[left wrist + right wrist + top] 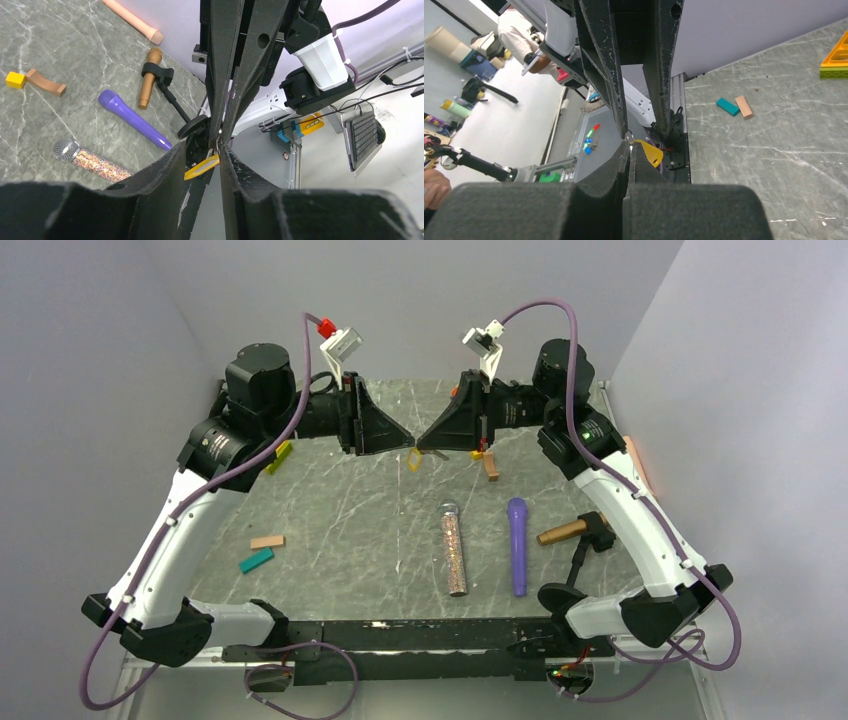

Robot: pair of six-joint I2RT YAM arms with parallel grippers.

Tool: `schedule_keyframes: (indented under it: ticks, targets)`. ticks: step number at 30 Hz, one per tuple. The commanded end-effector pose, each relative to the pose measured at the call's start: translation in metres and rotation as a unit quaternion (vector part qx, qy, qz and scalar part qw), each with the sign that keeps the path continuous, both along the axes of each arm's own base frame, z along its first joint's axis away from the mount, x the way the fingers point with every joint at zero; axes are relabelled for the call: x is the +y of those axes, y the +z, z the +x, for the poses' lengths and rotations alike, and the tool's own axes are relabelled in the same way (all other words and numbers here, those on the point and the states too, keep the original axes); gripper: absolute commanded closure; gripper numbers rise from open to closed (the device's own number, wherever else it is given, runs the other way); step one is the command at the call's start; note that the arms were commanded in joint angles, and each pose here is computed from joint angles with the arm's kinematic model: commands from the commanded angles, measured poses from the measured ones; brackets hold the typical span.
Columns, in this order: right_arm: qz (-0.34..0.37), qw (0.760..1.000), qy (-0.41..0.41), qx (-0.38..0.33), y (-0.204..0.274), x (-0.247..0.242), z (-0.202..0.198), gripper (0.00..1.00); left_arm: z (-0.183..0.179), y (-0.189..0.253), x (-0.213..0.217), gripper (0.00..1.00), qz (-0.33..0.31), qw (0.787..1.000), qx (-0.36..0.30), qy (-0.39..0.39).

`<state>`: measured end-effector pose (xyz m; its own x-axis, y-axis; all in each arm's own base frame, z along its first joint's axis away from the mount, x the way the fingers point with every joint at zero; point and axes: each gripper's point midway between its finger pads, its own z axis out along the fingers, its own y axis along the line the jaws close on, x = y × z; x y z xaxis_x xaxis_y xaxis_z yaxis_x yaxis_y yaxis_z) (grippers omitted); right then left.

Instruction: Remove the keys from the keyring

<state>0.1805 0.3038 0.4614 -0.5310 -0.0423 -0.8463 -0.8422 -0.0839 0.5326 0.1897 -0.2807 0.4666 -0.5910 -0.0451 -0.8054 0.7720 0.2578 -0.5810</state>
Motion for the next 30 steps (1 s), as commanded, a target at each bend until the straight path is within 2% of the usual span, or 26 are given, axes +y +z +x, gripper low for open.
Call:
schedule_keyframes:
  ticks: [1, 5, 11, 16, 21, 24, 28, 30]
  targets:
    - [0.013, 0.999, -0.004, -0.041, 0.018, -0.005, -0.009, 1.0, -0.002, 0.011, 0.0, 0.66, -0.007, 1.0, -0.022, 0.006]
    - [0.01, 0.999, -0.004, -0.041, 0.017, -0.006, -0.01, 1.0, -0.001, 0.01, -0.004, 0.77, -0.008, 1.0, -0.021, 0.005]
    - [0.01, 0.999, -0.005, -0.042, 0.016, -0.005, -0.009, 1.0, -0.001, 0.008, -0.01, 0.8, -0.005, 1.0, -0.02, 0.0]
    - [0.016, 0.999, -0.008, -0.045, 0.019, -0.006, -0.01, 1.0, -0.001, 0.007, -0.01, 1.0, -0.002, 1.0, -0.024, 0.006]
    - [0.021, 0.999, -0.01, -0.037, 0.019, -0.006, -0.01, 1.0, -0.001, 0.014, -0.007, 1.0, -0.01, 0.999, -0.033, 0.017]
    - [0.027, 0.999, -0.004, -0.033, 0.02, -0.005, -0.012, 0.91, -0.001, 0.018, -0.005, 1.0, -0.013, 0.999, -0.037, 0.023]
    - [0.034, 0.999, 0.004, -0.033, 0.022, -0.006, -0.015, 0.66, -0.001, 0.023, -0.003, 1.0, -0.017, 0.998, -0.043, 0.029]
    - [0.038, 0.999, 0.005, -0.035, 0.023, -0.007, -0.016, 0.59, -0.002, 0.025, -0.002, 1.0, -0.02, 0.998, -0.044, 0.029]
